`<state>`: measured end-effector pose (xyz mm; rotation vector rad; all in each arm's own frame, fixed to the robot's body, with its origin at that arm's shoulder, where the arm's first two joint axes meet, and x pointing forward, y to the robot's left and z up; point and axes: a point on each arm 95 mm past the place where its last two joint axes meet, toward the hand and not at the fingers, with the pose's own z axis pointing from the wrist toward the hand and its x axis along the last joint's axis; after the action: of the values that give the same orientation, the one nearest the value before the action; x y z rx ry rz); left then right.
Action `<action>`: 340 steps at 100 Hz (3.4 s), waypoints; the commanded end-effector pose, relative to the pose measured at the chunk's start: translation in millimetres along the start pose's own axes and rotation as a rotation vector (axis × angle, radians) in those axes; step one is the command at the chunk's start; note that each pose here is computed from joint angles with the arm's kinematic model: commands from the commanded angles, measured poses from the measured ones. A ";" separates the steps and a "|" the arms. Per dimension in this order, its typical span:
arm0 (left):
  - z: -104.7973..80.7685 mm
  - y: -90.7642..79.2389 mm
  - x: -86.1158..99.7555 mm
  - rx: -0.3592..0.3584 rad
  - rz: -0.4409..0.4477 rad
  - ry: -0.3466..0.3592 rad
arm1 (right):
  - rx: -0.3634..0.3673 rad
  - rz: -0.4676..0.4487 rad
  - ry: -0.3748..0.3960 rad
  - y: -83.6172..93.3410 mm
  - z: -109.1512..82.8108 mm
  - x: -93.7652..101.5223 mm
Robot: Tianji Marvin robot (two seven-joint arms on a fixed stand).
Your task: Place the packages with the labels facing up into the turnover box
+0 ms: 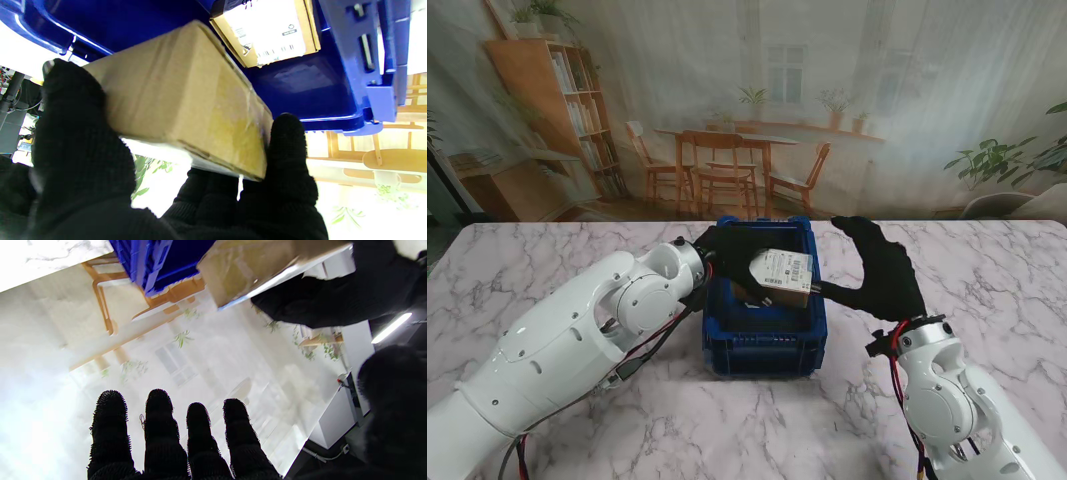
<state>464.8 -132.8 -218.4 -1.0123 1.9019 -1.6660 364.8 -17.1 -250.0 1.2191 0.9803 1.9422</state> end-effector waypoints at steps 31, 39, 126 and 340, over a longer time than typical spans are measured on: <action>4.7 14.7 1.7 -0.028 0.002 -0.006 | -0.087 0.036 -0.159 -6.1 -27.7 -32.2; 3.2 17.9 1.2 -0.023 0.000 -0.010 | -0.092 0.037 -0.168 -8.0 -29.0 -33.9; -1.3 46.1 -0.8 -0.063 -0.017 -0.035 | -0.135 0.069 -0.232 -17.5 -33.9 -41.8; -86.2 -13.8 -16.6 0.368 -0.034 -0.070 | -0.104 0.070 -0.207 -3.7 -19.8 -37.5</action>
<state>422.6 -69.3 -193.4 -0.9343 1.4965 -1.8539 359.6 -51.2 -280.9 1.3978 0.7252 1.8298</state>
